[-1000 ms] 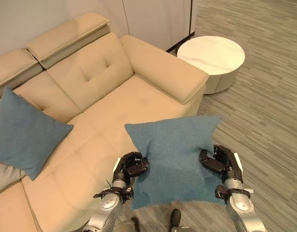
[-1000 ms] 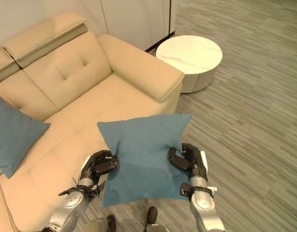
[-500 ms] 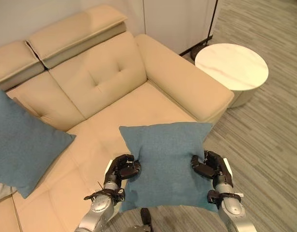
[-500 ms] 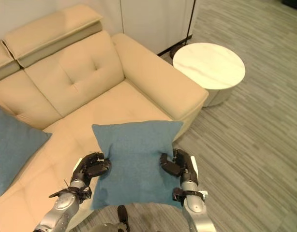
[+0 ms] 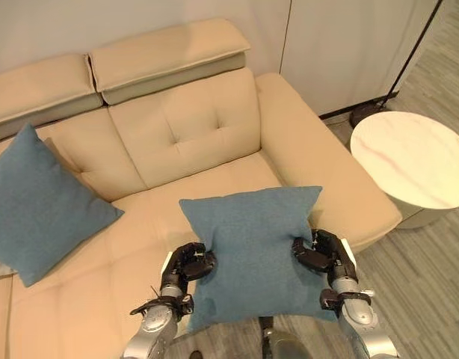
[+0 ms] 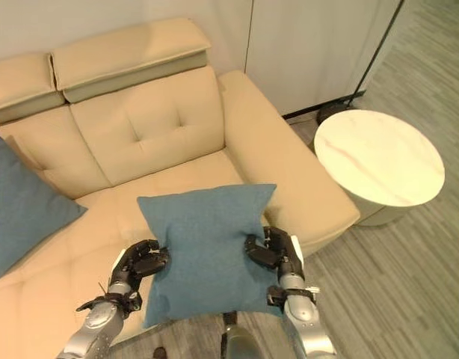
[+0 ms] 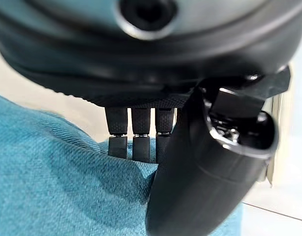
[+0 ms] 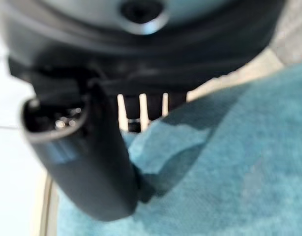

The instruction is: Pick up all the scattered cushions and arrange them neatly on the sofa.

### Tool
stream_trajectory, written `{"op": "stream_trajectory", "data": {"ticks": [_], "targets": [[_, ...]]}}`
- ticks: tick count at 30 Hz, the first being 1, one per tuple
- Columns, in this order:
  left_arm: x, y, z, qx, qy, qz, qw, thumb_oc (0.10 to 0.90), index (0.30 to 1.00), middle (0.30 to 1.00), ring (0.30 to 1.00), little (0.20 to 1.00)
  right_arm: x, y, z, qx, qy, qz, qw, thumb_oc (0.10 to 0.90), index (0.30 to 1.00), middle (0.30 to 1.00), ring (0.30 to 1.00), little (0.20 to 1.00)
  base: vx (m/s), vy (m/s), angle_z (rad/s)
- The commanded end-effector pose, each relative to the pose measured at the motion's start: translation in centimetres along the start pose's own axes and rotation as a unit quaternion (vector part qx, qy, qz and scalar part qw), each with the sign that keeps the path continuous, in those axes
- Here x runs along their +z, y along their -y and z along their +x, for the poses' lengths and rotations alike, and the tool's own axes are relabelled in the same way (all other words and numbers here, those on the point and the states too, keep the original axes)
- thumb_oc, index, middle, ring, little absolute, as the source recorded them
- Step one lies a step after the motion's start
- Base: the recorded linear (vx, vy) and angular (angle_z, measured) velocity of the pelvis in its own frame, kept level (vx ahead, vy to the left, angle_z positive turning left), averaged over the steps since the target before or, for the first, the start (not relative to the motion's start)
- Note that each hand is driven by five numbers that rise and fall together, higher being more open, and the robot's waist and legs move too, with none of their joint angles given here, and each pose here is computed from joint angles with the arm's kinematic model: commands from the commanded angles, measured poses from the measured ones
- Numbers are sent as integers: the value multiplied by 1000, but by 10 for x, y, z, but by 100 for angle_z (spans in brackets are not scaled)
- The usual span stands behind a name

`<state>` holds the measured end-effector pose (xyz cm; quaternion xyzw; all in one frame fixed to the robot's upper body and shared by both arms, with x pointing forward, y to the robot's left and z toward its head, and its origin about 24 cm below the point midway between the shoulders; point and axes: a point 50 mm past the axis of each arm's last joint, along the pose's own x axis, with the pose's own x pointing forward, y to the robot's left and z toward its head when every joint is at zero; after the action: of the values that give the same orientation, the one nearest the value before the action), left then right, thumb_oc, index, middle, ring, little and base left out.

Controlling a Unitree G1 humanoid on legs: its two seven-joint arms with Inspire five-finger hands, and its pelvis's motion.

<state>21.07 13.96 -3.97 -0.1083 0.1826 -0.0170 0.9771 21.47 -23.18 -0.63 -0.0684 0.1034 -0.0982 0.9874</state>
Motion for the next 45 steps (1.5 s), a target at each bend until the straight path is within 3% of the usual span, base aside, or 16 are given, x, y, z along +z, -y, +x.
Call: {"op": "stream_trajectory", "data": {"ticks": [1, 10, 16, 28, 33, 41, 45], "targets": [[76, 41, 7, -121, 184, -22, 975, 400, 300, 300, 300, 300, 74, -38, 0, 81, 191, 71, 976, 400, 300, 300, 300, 300, -28, -200, 107], [72, 44, 6, -129, 174, -11, 976, 400, 300, 300, 300, 300, 73, -32, 0, 57, 186, 80, 978, 400, 300, 300, 300, 300, 83, -62, 60], [70, 29, 1, -104, 173, -9, 979, 400, 300, 300, 300, 300, 70, -41, 0, 72, 181, 82, 977, 400, 300, 300, 300, 300, 166, 105, -29], [94, 27, 6, -92, 223, -11, 970, 400, 300, 300, 300, 300, 79, -41, 2, 56, 202, 80, 975, 400, 300, 300, 300, 300, 43, -16, 26], [111, 30, 5, -93, 261, -6, 961, 400, 300, 300, 300, 300, 92, -40, 8, 49, 234, 43, 970, 400, 300, 300, 300, 300, -19, -118, 31], [161, 53, 9, -93, 374, 44, 922, 400, 300, 300, 300, 300, 145, -38, 17, 8, 356, -21, 934, 400, 300, 300, 300, 300, -74, -73, 23], [200, 81, 13, -99, 450, 76, 884, 400, 300, 300, 300, 300, 185, -50, 25, -16, 435, -44, 899, 400, 300, 300, 300, 300, -83, -14, 3]]}}
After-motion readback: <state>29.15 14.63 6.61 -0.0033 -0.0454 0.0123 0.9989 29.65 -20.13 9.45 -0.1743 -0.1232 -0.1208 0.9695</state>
